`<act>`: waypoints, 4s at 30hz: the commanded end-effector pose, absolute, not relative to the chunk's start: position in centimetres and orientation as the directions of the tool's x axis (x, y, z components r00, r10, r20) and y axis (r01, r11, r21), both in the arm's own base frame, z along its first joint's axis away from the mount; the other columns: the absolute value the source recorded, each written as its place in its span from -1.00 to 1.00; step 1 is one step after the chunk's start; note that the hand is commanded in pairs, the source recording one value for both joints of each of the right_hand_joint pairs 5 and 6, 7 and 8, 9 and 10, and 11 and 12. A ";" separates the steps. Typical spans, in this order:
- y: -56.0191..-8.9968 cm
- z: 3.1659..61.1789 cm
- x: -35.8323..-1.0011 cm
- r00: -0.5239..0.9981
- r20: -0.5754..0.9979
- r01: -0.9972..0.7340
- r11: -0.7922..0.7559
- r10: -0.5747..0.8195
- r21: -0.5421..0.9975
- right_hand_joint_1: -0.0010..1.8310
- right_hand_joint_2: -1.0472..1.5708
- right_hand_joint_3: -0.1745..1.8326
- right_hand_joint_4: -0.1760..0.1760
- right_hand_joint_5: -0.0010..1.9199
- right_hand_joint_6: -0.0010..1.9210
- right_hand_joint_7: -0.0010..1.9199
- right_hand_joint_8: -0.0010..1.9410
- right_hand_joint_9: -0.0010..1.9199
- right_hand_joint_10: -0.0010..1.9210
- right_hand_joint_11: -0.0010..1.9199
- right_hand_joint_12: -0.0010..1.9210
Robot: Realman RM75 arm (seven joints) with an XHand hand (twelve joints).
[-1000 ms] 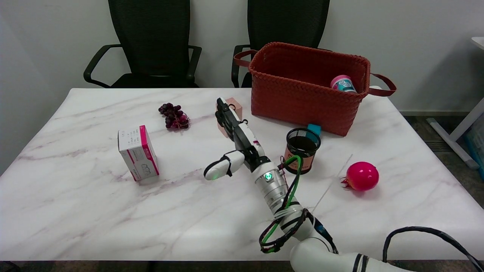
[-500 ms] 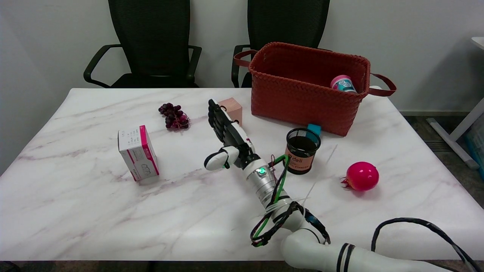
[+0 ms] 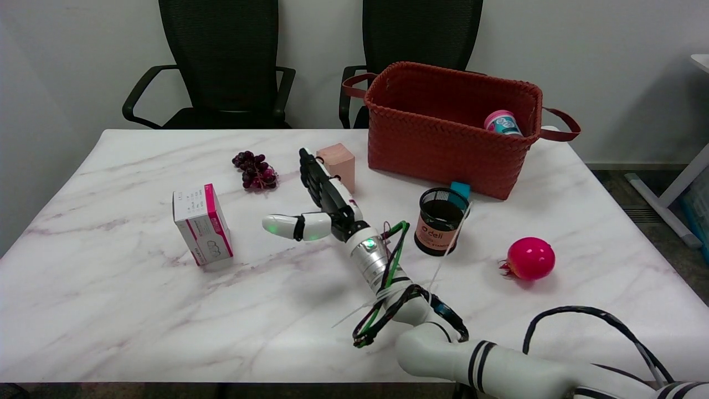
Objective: Pick up the white paper box.
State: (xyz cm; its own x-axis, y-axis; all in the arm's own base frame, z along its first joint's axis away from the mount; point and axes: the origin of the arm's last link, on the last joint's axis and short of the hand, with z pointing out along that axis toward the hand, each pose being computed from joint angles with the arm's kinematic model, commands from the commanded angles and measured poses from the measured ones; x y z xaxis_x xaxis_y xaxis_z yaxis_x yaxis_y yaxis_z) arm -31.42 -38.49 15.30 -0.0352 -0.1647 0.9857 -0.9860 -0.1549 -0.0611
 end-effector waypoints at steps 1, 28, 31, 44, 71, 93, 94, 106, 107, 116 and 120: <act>-42.0 13.9 -30.4 0.099 0.982 -0.984 -0.166 -0.160 0.072 0.36 -0.06 -0.19 0.00 -1.00 -1.00 -1.00 -1.00 -1.00 -1.00 -1.00 -1.00; -43.0 7.7 -30.3 0.169 0.955 -0.984 -0.105 -0.245 0.147 0.34 -0.25 0.03 0.00 -1.00 -1.00 -1.00 -1.00 -1.00 -1.00 -1.00 -1.00; -43.4 7.1 -30.3 0.174 0.951 -0.983 -0.094 -0.256 0.155 0.34 -0.27 0.04 0.00 -1.00 -1.00 -1.00 -1.00 -1.00 -1.00 -1.00 -1.00; -44.3 5.7 -30.7 0.166 0.953 -0.986 -0.039 -0.255 0.162 0.30 -0.39 0.02 0.00 -1.00 -1.00 -1.00 -1.00 -1.00 -1.00 -0.99 -0.99; -45.0 2.8 -29.5 0.134 0.951 -0.990 -0.002 -0.280 0.139 0.25 -0.41 -0.09 0.00 -1.00 -1.00 -1.00 -1.00 -1.00 -1.00 -1.00 -1.00; -44.5 1.6 -31.3 0.127 0.942 -0.981 0.098 -0.309 0.165 0.30 -0.21 -0.42 0.00 -0.95 -0.95 -0.98 -0.98 -0.98 -0.98 -1.00 -1.00; -44.5 1.7 -31.4 0.127 0.943 -0.981 0.101 -0.307 0.165 0.30 -0.21 -0.42 0.00 -0.95 -0.95 -0.98 -0.98 -0.98 -0.98 -1.00 -1.00; -44.5 1.8 -31.5 0.103 0.950 -0.983 0.119 -0.293 0.143 0.26 -0.13 -0.56 0.00 -0.92 -0.92 -0.94 -0.94 -0.97 -0.97 -1.00 -1.00; -44.5 1.8 -31.5 0.098 0.951 -0.983 0.121 -0.292 0.139 0.26 -0.13 -0.58 0.00 -0.91 -0.91 -0.92 -0.92 -0.96 -0.96 -1.00 -1.00; -44.4 2.0 -31.3 0.027 0.970 -0.989 0.132 -0.244 0.061 0.26 -0.09 -0.79 0.00 -0.89 -0.89 -0.42 -0.43 -0.59 -0.59 -0.93 -0.93; -44.4 2.1 -31.2 -0.008 0.975 -0.990 0.137 -0.222 0.023 0.28 -0.09 -0.86 0.00 -0.89 -0.89 -0.36 -0.37 -0.51 -0.51 -0.90 -0.90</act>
State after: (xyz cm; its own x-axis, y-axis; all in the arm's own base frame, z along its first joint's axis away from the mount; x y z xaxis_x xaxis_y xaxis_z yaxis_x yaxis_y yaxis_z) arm -31.28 -44.58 1.86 0.0889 -0.2853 0.9543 -0.9856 0.1133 0.1256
